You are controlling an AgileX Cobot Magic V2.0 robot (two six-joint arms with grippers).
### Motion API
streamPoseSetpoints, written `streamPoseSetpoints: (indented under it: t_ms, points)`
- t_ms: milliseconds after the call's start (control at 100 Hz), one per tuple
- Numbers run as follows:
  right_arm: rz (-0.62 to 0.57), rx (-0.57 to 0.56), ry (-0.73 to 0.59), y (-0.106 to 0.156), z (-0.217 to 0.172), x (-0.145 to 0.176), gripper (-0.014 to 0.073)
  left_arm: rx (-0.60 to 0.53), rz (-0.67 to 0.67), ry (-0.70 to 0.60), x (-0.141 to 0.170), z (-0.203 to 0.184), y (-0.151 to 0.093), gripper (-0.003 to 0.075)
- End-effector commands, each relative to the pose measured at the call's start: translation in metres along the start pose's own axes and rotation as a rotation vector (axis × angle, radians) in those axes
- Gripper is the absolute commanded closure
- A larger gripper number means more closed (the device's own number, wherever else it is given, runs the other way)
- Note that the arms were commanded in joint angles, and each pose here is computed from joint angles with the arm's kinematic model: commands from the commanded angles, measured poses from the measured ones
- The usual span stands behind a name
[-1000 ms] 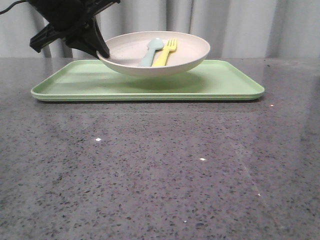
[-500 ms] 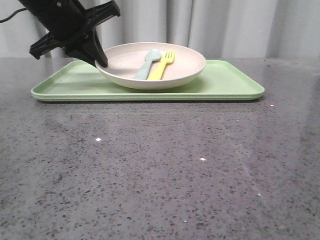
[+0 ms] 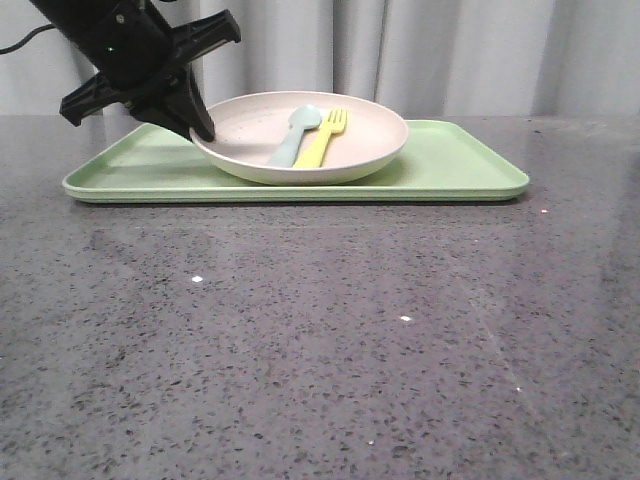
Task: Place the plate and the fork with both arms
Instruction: 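Lower the plate onto the tray center and open the left gripper, then move the right gripper above the yellow fork on the plate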
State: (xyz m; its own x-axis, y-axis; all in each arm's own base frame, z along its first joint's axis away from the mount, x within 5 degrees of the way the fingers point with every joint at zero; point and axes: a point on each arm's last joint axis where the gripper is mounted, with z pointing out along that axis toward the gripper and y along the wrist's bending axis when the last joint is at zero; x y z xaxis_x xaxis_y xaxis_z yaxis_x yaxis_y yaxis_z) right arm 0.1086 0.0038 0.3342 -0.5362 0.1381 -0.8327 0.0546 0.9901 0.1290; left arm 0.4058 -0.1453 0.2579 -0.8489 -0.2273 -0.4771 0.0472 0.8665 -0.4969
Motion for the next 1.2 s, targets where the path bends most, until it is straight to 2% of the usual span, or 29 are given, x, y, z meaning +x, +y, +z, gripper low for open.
streamPoseSetpoints:
  t_ms: [0, 160, 250, 500, 790, 1190]
  points:
    - [-0.015, -0.003, -0.085, 0.001, -0.005, -0.014, 0.0109, 0.064, -0.017, -0.101, -0.013, -0.025, -0.019, 0.0654]
    - [-0.015, -0.006, -0.099, 0.001, -0.005, -0.015, 0.0109, 0.064, -0.017, -0.103, -0.013, -0.025, -0.019, 0.0435]
    - [-0.015, -0.006, -0.101, 0.001, -0.005, -0.016, 0.0109, 0.064, -0.016, -0.099, -0.013, -0.025, -0.019, 0.0367]
    - [-0.02, -0.01, -0.074, 0.002, -0.004, -0.013, 0.0109, 0.074, 0.019, -0.106, -0.013, -0.037, -0.024, 0.0363]
    - [-0.088, -0.097, 0.024, 0.02, 0.011, -0.023, 0.0109, 0.015, 0.177, -0.149, -0.003, -0.092, -0.03, 0.0363]
    - [-0.174, -0.201, 0.108, 0.066, 0.033, -0.082, 0.0109, -0.013, 0.238, -0.26, 0.061, -0.165, -0.011, 0.0363]
